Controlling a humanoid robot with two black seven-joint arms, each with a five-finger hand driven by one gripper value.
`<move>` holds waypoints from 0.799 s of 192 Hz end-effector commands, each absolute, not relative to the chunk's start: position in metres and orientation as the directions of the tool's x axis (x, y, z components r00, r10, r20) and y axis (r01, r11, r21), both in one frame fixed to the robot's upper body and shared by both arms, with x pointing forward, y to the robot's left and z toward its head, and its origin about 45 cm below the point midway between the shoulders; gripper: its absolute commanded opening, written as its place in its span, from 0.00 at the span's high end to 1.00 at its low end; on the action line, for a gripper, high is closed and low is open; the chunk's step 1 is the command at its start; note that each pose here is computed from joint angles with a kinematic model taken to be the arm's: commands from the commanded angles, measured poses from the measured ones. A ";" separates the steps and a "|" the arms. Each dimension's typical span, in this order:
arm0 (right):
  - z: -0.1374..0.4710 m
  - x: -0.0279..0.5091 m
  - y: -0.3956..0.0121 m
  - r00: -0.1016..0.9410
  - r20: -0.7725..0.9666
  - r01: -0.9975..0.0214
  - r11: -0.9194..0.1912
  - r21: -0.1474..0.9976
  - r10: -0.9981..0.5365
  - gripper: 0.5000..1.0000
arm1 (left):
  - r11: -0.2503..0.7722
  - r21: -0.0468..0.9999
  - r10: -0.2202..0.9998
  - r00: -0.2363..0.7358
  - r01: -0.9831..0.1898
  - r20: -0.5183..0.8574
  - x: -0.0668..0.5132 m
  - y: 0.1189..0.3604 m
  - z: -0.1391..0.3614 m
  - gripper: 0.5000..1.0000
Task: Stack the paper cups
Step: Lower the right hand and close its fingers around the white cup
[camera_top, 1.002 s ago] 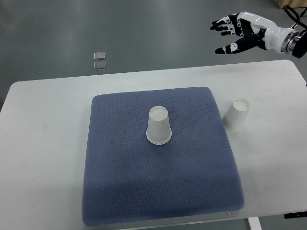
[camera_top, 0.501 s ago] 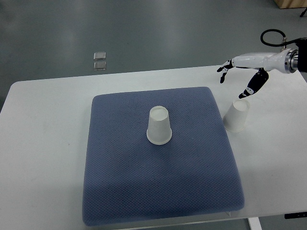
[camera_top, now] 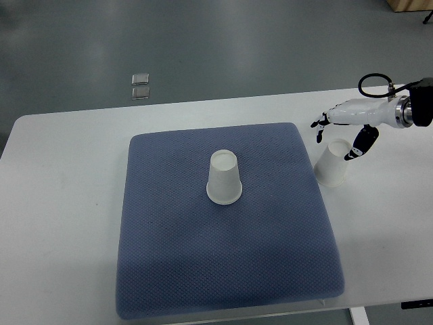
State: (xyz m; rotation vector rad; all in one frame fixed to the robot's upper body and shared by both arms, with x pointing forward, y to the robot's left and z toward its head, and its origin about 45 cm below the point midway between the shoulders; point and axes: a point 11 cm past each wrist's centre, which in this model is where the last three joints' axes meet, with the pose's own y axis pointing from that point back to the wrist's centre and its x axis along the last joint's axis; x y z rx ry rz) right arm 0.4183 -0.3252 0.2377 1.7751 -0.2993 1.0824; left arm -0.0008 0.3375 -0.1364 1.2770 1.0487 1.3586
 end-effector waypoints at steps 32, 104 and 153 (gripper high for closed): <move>0.215 0.416 -0.325 0.562 0.785 -0.636 -0.472 0.611 0.259 0.18 | -0.169 0.982 0.985 0.010 -0.085 0.170 -0.001 0.338 -0.136 0.00; 0.191 0.415 -0.327 0.568 0.783 -0.645 -0.453 0.615 0.254 0.18 | -0.169 0.982 0.985 0.010 -0.085 0.170 -0.001 0.338 -0.136 0.00; 0.187 0.416 -0.331 0.565 0.786 -0.656 -0.441 0.613 0.252 0.28 | -0.169 0.982 0.985 0.010 -0.085 0.170 -0.001 0.338 -0.136 0.00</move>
